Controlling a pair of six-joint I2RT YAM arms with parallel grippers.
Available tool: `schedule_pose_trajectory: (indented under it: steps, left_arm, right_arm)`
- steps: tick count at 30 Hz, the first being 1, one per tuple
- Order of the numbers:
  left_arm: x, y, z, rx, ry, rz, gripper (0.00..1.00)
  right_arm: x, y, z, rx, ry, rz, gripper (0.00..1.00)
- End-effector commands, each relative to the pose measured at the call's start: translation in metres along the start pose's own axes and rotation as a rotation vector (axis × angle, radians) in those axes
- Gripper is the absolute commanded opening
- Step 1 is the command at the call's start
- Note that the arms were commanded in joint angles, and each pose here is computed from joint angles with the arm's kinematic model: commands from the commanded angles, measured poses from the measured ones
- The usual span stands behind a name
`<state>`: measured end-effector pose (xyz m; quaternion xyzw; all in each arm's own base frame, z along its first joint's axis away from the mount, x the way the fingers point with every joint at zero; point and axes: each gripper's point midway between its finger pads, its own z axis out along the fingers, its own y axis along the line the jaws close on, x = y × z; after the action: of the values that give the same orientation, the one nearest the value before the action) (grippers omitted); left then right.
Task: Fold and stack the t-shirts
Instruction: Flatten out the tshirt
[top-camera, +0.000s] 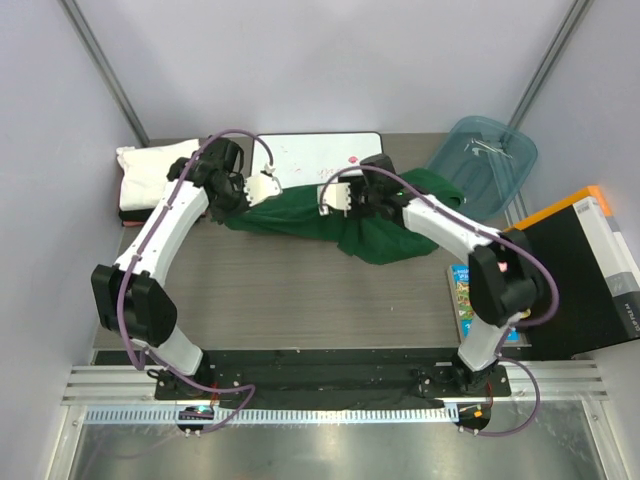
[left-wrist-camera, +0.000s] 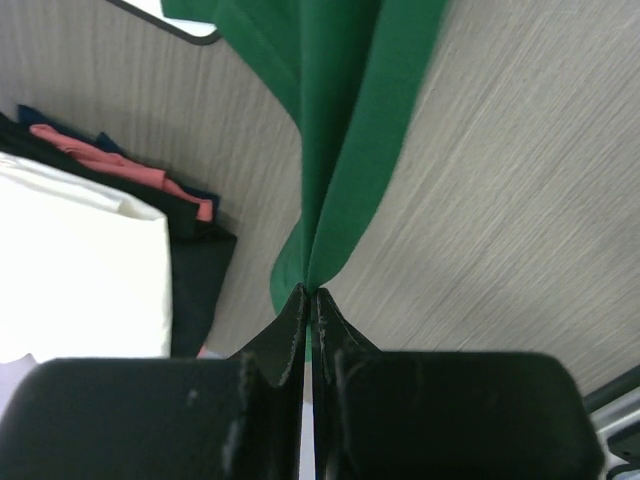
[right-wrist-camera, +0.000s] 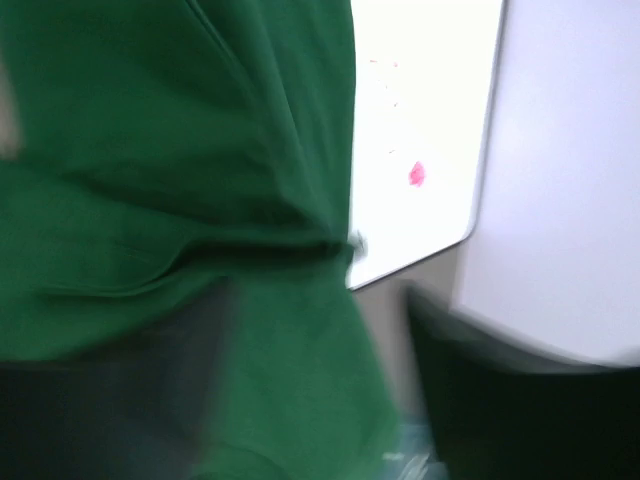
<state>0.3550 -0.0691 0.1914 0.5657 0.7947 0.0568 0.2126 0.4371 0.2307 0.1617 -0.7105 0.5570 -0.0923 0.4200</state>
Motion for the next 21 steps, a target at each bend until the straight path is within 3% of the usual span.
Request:
schedule_pose_trajectory:
  steps: [1,5,9,12,16,21]
  left_arm:
    - [-0.005,-0.017,-0.006,0.032,-0.014,-0.036,0.00]
    - [0.001,-0.022,-0.002,0.026,-0.004,-0.033,0.00]
    - [0.002,-0.024,0.000,0.037,0.002,-0.037,0.00]
    - [-0.002,-0.020,0.001,0.033,-0.001,-0.028,0.00]
    - [-0.005,-0.015,0.005,0.034,0.001,-0.011,0.00]
    - [-0.008,-0.012,0.010,0.038,0.002,0.011,0.00]
  right_arm:
    - [-0.019,-0.129,-0.028,0.467,-0.059,0.432,1.00]
    - [-0.022,-0.109,-0.049,0.350,-0.042,0.598,1.00]
    - [-0.051,-0.013,-0.069,-0.068,-0.061,0.801,0.93]
    - [-0.060,0.052,-0.070,-0.272,-0.070,0.935,0.88]
    - [-0.053,0.104,-0.059,-0.363,-0.030,1.054,0.85]
    - [-0.041,0.119,-0.023,-0.333,0.050,1.129,0.84]
